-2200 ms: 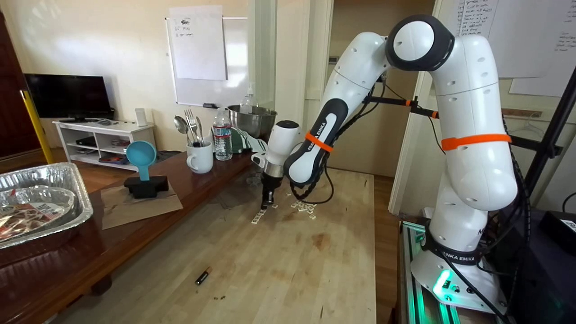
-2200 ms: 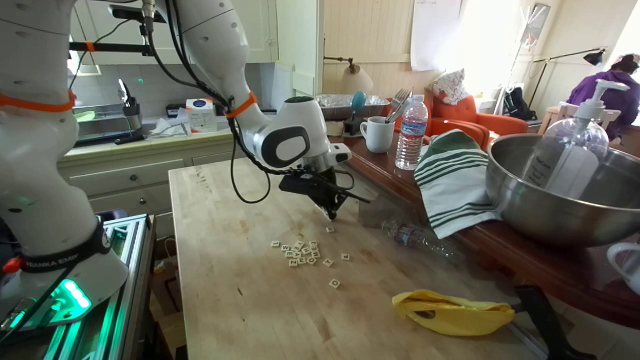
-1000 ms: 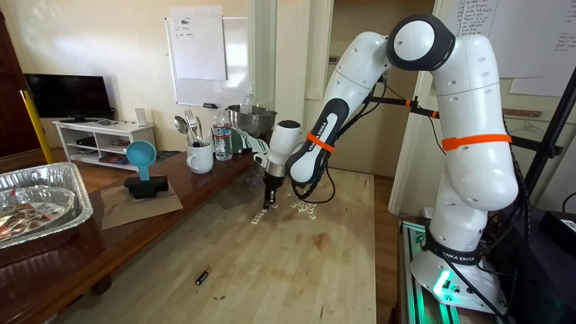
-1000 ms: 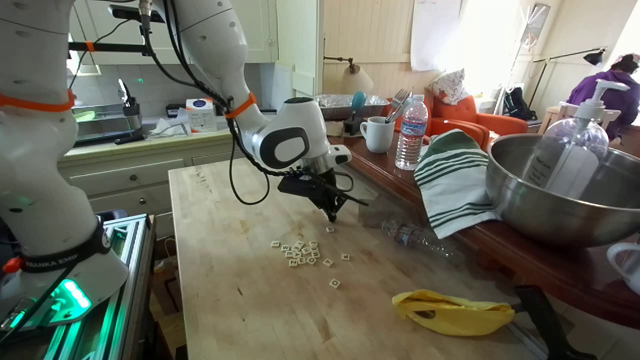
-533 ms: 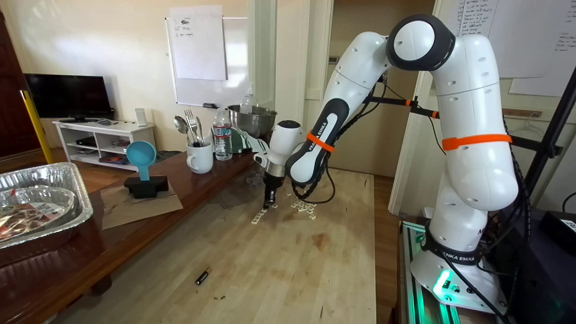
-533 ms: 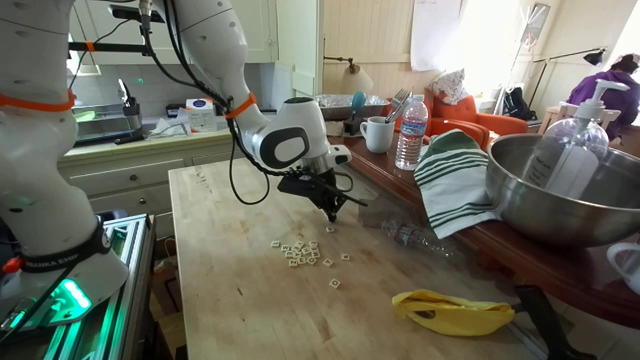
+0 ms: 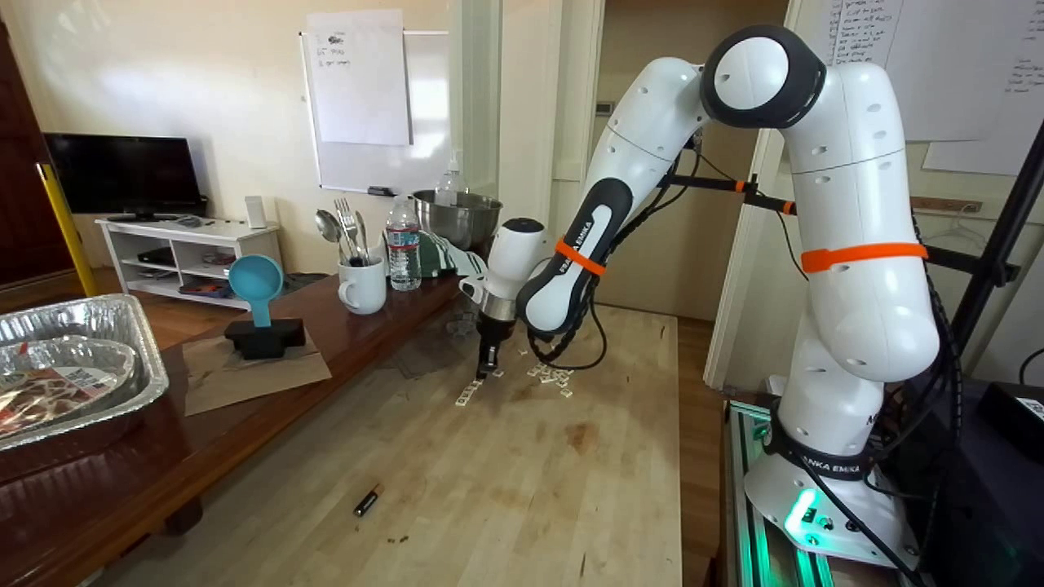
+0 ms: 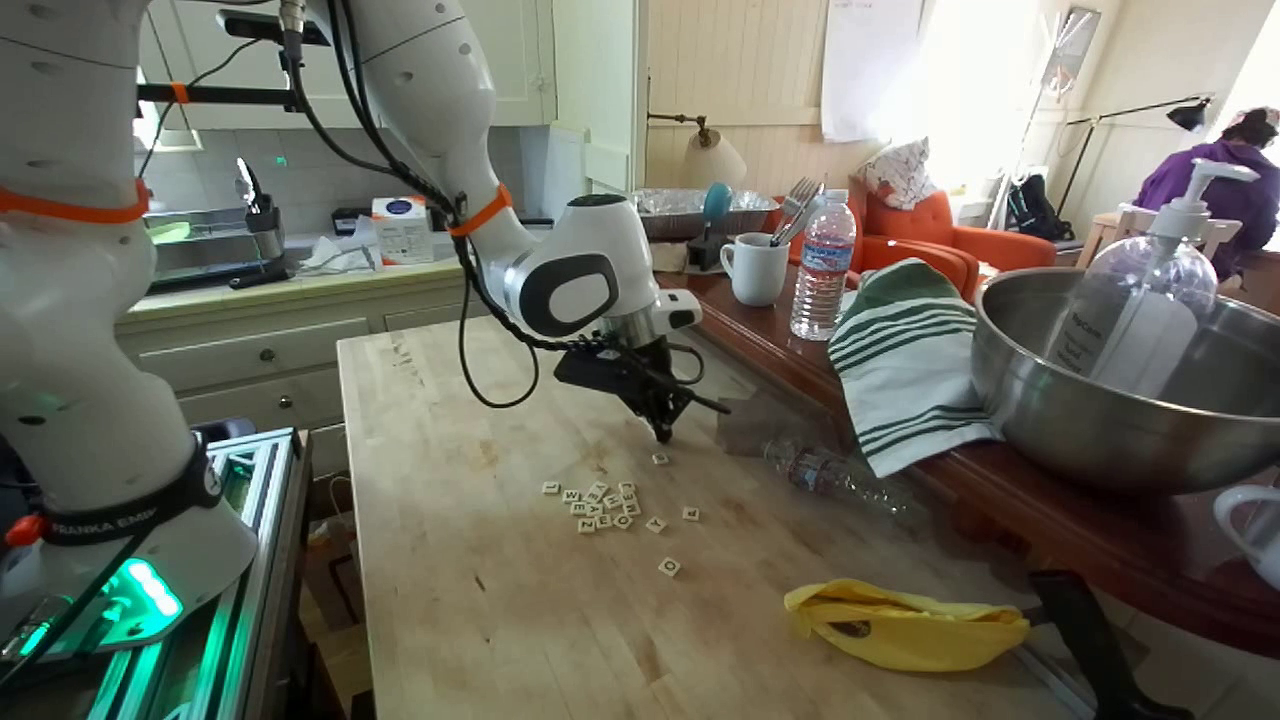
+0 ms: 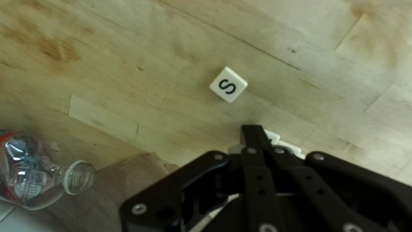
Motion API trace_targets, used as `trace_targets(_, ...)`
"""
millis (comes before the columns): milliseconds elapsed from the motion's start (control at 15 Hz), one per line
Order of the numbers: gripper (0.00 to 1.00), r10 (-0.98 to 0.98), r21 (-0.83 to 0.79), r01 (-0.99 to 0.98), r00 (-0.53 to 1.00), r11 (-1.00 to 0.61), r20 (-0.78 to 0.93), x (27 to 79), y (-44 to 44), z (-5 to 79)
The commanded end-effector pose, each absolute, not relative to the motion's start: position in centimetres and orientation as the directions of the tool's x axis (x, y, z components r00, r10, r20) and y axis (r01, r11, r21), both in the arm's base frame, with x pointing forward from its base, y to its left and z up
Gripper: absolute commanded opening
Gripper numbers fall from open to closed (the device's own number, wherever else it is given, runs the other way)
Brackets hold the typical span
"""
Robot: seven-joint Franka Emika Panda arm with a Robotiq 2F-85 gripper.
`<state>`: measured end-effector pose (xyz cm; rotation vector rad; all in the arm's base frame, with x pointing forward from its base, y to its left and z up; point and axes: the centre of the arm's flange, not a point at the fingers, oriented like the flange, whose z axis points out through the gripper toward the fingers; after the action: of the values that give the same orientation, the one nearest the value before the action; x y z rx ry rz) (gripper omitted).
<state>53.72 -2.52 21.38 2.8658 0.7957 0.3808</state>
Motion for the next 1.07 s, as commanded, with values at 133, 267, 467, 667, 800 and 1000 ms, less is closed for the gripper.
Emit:
trace_targets(133,0.0,0.498,0.186,0.468,0.848,-0.864,0.179,53.4,-2.0,21.6)
trace_targets(267,0.0,0.494,0.195,0.46,0.848,-0.866,0.192,53.3,-2.0,22.2)
trace_targets(467,0.0,0.495,0.208,0.456,0.843,-0.865,0.211,53.2,-1.8,23.5)
trace_targets(667,0.0,0.494,0.222,0.449,0.837,-0.866,0.234,53.3,-1.5,25.0)
trace_targets(800,0.0,0.49,0.209,0.449,0.837,-0.869,0.241,53.4,-1.1,25.7)
trace_targets(1000,0.26,0.454,0.152,0.429,0.859,-0.89,0.236,53.4,0.1,26.2)
